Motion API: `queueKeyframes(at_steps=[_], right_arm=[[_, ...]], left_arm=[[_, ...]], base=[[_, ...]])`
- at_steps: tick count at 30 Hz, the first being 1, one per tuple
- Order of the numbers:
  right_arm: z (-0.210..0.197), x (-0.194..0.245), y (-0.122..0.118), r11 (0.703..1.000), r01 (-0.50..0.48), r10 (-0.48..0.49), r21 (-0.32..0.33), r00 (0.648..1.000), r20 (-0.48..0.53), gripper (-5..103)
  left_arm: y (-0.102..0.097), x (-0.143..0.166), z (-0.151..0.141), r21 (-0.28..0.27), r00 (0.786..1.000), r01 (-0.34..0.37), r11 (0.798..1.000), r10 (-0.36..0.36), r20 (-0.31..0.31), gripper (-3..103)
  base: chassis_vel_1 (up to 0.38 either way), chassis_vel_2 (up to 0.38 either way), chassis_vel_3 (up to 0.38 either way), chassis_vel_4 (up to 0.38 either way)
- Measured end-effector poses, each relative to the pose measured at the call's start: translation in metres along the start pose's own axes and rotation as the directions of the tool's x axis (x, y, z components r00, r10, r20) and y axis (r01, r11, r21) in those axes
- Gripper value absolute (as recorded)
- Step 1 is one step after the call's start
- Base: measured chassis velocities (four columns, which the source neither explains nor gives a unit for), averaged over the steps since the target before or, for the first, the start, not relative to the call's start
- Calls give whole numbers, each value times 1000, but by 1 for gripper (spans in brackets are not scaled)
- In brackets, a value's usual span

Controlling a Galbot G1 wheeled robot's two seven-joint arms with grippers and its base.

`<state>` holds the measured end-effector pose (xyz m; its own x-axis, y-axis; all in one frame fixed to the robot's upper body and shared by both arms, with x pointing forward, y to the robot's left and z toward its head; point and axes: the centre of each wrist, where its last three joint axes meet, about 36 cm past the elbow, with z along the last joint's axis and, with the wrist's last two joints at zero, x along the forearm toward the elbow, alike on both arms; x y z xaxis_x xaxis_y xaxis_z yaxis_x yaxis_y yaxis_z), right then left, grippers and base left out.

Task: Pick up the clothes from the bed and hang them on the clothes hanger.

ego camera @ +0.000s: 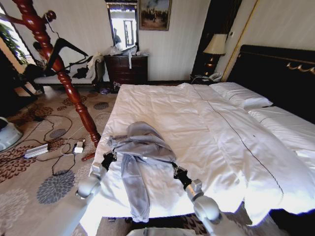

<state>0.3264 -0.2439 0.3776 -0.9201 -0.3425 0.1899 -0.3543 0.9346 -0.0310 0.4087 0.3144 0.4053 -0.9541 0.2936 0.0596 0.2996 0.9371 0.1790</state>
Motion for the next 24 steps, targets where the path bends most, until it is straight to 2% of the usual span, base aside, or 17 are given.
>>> queueKeyframes(at_steps=[2, 3, 6, 7, 10, 11, 16, 17, 19, 20, 22, 23, 24], right_arm=[[-23, -4, -12, 1000, 11, -12, 25, 999, 31, 0], [-23, -4, -12, 1000, 11, -12, 25, 999, 31, 0], [-70, -12, -32, 997, 32, -38, 68, 995, 87, 0], [-70, -12, -32, 997, 32, -38, 68, 995, 87, 0], [-108, -22, -53, 994, 20, -34, 104, 989, 141, 0], [-108, -22, -53, 994, 20, -34, 104, 989, 141, 0], [-168, -39, -87, 993, -22, -4, 113, 975, 224, 0], [-168, -39, -87, 993, -22, -4, 113, 975, 224, 0], [-186, -43, -98, 994, -31, 5, 104, 969, 246, 0], [-208, -47, -108, 994, -39, 11, 97, 961, 275, 0], [-229, -51, -117, 994, -47, 15, 100, 953, 304, 0], [-229, -51, -117, 994, -47, 15, 100, 953, 304, 0], [-252, -54, -126, 993, -57, 19, 103, 941, 337, 0]], left_arm=[[1, -3, -24, 3, 1000, -13, 1000, 13, 14, 0], [1, -3, -24, 3, 1000, -13, 1000, 13, 14, 0], [0, -12, -67, 5, 998, -49, 999, 49, 31, 0], [0, -12, -67, 5, 998, -49, 999, 49, 31, 0], [2, -27, -98, -4, 997, -66, 998, 66, 45, 0], [2, -27, -98, -4, 997, -66, 998, 66, 45, 0], [12, -63, -162, 3, 991, -63, 998, 62, 115, 0], [12, -63, -162, 3, 991, -63, 998, 62, 115, 0], [18, -76, -189, 4, 987, -58, 998, 57, 148, 0], [23, -85, -214, 13, 983, -52, 999, 49, 179, 0], [30, -91, -235, 26, 978, -48, 999, 42, 203, 0], [30, -91, -235, 26, 978, -48, 999, 42, 203, 0], [35, -95, -255, 37, 974, -48, 998, 38, 221, 0]], base=[[0, 0, 0, 0], [0, 0, 0, 0], [0, 0, 0, 0], [0, 0, 0, 0], [0, 0, 0, 0], [0, 0, 0, 0], [0, 0, 0, 0], [0, 0, 0, 0], [0, 0, 0, 0], [0, 0, 0, 0], [0, 0, 0, 0], [0, 0, 0, 0], [0, 0, 0, 0]])
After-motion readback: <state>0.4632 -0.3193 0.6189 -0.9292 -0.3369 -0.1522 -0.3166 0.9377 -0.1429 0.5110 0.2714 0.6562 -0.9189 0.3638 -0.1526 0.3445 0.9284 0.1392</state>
